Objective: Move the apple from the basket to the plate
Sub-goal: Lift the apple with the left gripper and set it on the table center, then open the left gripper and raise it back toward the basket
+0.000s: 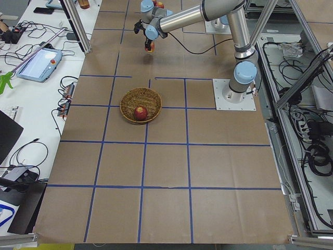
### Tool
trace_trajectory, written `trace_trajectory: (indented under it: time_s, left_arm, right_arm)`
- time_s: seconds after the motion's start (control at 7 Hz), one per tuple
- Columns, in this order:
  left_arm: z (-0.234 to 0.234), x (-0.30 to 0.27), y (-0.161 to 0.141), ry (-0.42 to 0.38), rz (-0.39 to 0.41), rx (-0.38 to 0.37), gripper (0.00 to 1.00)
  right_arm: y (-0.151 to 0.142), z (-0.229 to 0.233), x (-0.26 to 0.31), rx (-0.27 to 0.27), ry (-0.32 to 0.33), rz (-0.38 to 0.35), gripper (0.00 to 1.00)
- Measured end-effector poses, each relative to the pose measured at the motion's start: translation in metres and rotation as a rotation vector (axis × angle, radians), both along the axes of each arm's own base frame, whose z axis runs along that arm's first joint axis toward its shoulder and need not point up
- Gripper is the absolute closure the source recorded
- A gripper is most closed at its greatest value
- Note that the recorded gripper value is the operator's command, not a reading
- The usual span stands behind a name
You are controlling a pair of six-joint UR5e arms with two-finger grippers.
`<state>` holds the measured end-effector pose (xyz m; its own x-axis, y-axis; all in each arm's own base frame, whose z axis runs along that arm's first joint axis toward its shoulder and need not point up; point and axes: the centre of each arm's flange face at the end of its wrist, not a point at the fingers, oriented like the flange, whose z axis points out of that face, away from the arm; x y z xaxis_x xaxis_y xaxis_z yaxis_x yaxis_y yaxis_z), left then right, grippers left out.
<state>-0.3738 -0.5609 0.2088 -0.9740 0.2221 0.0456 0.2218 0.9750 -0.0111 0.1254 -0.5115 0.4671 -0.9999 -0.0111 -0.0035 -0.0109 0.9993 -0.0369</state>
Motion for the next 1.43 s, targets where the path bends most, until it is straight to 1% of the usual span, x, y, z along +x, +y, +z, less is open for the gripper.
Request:
trace_trajectory:
  time_s: [0.14, 0.29, 0.43, 0.71, 1.0, 1.14, 1.43]
  left_arm:
    - [-0.007, -0.002, 0.002, -0.004, -0.003, 0.009, 0.40]
    - [-0.017, -0.003, 0.000, -0.012, -0.004, 0.019, 0.37]
    - [-0.022, -0.003, -0.001, -0.023, -0.006, 0.021, 0.01]
    - [-0.012, -0.003, -0.002, -0.031, -0.010, 0.005, 0.01]
    - [0.012, 0.000, 0.002, -0.027, -0.007, -0.013, 0.01]
    - [0.042, 0.008, 0.006, -0.027, -0.002, -0.016, 0.01]
    - [0.129, 0.055, 0.016, -0.039, 0.039, -0.015, 0.01]
  right_arm:
    - [0.000, 0.000, 0.000, 0.001, 0.000, 0.000, 0.00]
    - [0.000, 0.000, 0.000, 0.002, 0.000, 0.000, 0.00]
    - [0.000, 0.000, 0.000, 0.002, 0.000, 0.001, 0.00]
    - [0.000, 0.000, 0.000, 0.001, 0.000, 0.001, 0.00]
    - [0.000, 0.000, 0.000, 0.001, 0.000, 0.001, 0.00]
    - [0.000, 0.000, 0.000, 0.001, 0.000, 0.001, 0.00]
    - [0.001, 0.000, 0.002, 0.001, 0.001, 0.002, 0.00]
